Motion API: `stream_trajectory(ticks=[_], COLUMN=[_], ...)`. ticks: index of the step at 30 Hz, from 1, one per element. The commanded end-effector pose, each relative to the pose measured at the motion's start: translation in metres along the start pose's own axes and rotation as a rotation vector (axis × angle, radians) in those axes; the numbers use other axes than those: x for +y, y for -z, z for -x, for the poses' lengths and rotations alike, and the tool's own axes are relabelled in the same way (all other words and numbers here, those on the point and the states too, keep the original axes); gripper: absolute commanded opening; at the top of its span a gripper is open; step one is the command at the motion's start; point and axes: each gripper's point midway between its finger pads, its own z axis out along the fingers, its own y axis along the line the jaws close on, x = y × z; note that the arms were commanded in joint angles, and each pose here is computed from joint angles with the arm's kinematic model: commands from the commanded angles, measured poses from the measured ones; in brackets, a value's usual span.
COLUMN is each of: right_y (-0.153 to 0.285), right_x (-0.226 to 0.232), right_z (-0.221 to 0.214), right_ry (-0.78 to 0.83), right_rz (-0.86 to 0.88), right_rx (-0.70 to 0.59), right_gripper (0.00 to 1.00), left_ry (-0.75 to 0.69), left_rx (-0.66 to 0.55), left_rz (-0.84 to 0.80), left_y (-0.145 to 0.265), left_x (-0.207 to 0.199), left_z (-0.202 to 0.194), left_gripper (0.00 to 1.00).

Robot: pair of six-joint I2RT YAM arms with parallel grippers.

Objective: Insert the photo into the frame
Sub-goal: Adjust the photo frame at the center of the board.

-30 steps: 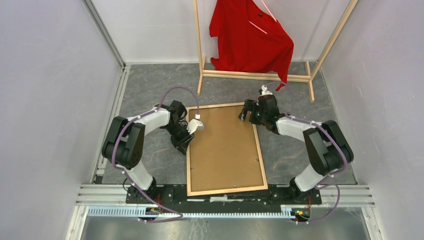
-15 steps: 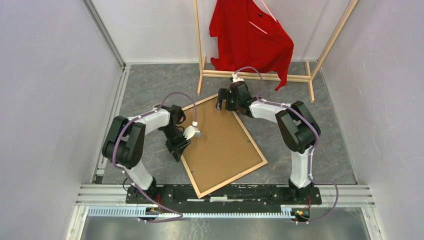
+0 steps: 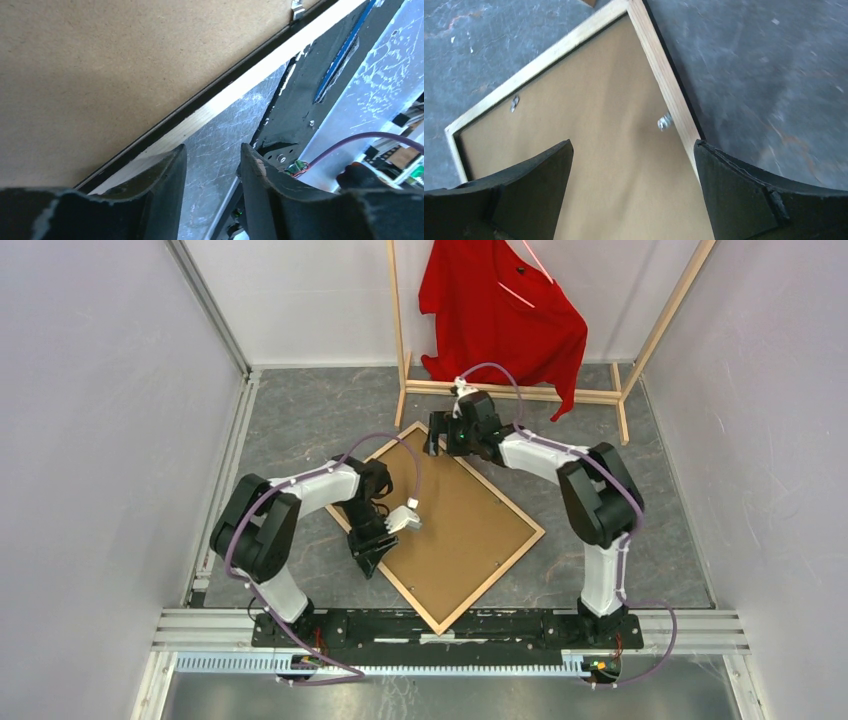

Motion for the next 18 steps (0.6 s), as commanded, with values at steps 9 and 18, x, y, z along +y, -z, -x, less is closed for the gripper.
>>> stream_trajectory(ticks=[9, 18], right_y=[0.144, 0.225], right_x=[-0.062, -0.067], right_z=[0.003, -0.122], right_ry=[-0.089, -0.233], right_rz=[-0.239, -0.11], right_rx=[-0.098, 0.017], right_gripper=[0.98, 0.98], left_ry=[-0.261, 0.191], left_rx=[-0.175, -0.441], left_rz=[0.283, 0.539], left_y=[0.101, 0.222], left_x=[0.029, 0.193], left_z=[0.048, 0.029], left_gripper=[0.52, 0.36])
